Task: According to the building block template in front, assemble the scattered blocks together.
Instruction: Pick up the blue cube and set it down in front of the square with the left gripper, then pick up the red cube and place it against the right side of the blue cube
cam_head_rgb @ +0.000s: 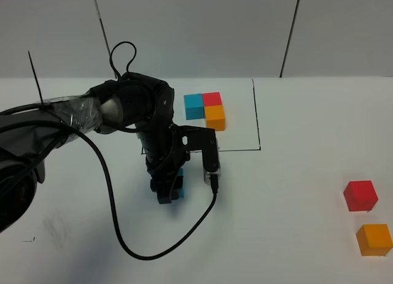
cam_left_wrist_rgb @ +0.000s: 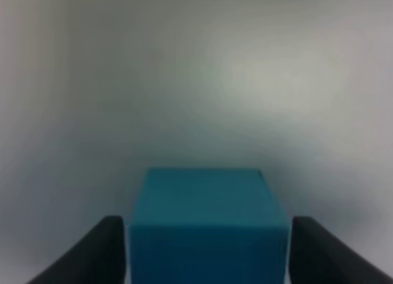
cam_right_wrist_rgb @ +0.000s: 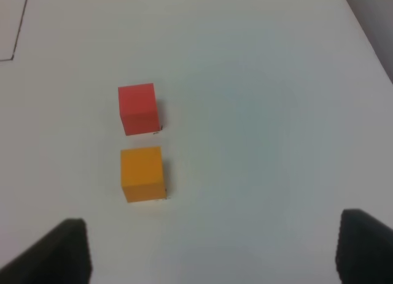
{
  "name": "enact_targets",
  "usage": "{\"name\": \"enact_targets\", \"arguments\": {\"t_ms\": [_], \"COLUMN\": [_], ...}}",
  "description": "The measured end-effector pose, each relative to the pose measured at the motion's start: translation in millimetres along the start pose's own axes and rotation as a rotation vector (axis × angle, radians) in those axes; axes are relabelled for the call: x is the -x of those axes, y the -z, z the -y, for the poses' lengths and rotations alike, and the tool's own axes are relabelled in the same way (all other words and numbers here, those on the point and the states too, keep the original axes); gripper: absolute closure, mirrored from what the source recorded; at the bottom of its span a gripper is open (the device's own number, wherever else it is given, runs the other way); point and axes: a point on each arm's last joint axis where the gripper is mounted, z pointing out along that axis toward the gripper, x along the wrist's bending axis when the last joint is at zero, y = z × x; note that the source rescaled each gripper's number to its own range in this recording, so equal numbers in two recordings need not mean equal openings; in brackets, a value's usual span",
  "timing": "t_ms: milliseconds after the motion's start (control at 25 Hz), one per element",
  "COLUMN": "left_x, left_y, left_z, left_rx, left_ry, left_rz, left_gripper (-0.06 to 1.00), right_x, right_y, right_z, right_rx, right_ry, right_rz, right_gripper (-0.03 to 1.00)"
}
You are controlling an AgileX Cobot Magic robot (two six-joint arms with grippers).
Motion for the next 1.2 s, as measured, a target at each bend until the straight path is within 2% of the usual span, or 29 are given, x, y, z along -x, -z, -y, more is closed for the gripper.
{"name": "enact_targets", "arguments": {"t_ms": [120, 240, 400, 680, 880, 1120, 1200], "left_x": [0, 1, 3, 11, 18, 40, 44], "left_y": [0, 3, 16, 56, 97, 148, 166], "left_z": [0, 0, 2, 2, 4, 16, 23], "left_rx": [0.0, -0.001, -0.018, -0.073, -0.032, -0.045, -0.051], "left_ry": [0.015, 0.029, 0.04, 0.07, 0.167, 0.248, 0.315], "left_rz": [-0.002, 0.0, -0.003, -0.074, -0.14, -0.138, -0.192], "left_gripper": [0.1, -0.01, -0.03, -0.04, -0.04, -0.04, -0.04], "right_x": [0, 0, 0, 0, 0, 0, 0], "right_y": [0, 0, 0, 0, 0, 0, 0], "right_z": [0, 0, 0, 0, 0, 0, 0], "right_rx": [0.0, 0.0, 0.0, 0.0, 0.0, 0.0, 0.0], "right_ry": [0.0, 0.0, 0.0, 0.0, 0.0, 0.0, 0.0], "right_rz": [0.0, 0.0, 0.0, 0.0, 0.0, 0.0, 0.0], "right_gripper": [0.31, 0.31, 0.31, 0.31, 0.31, 0.31, 0.31]}}
